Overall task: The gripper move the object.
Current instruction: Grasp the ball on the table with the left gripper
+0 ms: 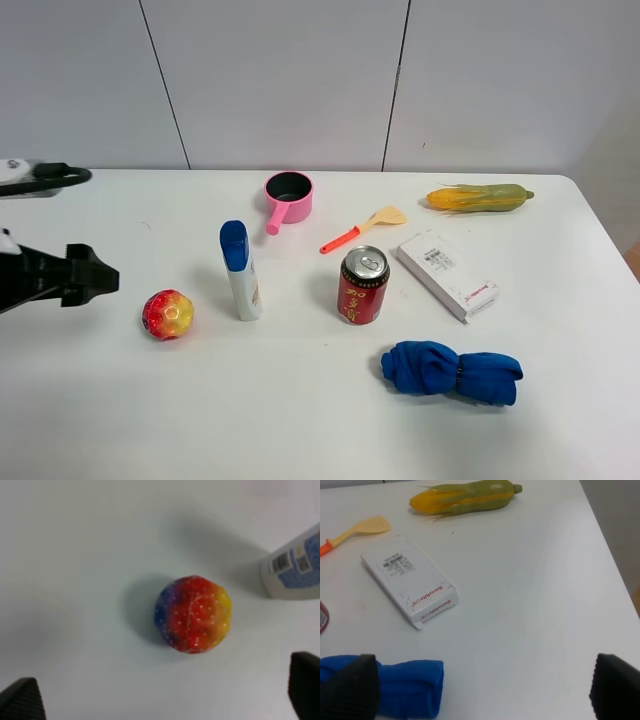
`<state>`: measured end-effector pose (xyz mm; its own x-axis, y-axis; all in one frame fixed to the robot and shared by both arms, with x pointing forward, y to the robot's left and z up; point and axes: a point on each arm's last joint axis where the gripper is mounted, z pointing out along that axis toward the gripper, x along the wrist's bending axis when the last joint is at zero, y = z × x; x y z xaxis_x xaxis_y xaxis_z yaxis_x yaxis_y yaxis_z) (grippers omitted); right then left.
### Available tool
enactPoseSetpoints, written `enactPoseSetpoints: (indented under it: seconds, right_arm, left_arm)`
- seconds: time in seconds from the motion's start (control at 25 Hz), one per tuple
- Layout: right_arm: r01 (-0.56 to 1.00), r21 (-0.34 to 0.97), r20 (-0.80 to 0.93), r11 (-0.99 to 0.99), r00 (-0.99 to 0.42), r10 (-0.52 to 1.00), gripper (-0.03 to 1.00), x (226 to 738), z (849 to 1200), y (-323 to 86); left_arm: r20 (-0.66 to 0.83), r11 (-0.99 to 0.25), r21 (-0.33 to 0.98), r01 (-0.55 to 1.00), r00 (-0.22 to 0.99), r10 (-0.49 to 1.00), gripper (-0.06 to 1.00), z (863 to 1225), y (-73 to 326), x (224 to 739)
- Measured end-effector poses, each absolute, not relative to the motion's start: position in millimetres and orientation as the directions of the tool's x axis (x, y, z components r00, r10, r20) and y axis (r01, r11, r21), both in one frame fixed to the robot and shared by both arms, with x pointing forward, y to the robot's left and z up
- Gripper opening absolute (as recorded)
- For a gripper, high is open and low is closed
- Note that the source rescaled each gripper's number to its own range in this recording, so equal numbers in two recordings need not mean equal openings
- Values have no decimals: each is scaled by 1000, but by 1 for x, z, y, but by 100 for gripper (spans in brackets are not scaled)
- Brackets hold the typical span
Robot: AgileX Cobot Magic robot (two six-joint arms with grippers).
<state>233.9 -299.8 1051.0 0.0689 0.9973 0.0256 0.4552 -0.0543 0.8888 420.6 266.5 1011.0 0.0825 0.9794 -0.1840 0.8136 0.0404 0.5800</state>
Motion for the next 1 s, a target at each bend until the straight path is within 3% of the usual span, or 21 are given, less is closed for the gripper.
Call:
enactPoseSetpoints:
  seconds: [0.6,1.0]
  right_arm:
    - [455,889,26,-54,69,997,100,234,1051,-300]
    - [455,889,26,-54,69,997,100,234,1051,-300]
  left_arm:
    - [-137,-87,464,881,168,976,98,945,234,460]
    - [-113,-122,485,866,200,973,98,943,227,489]
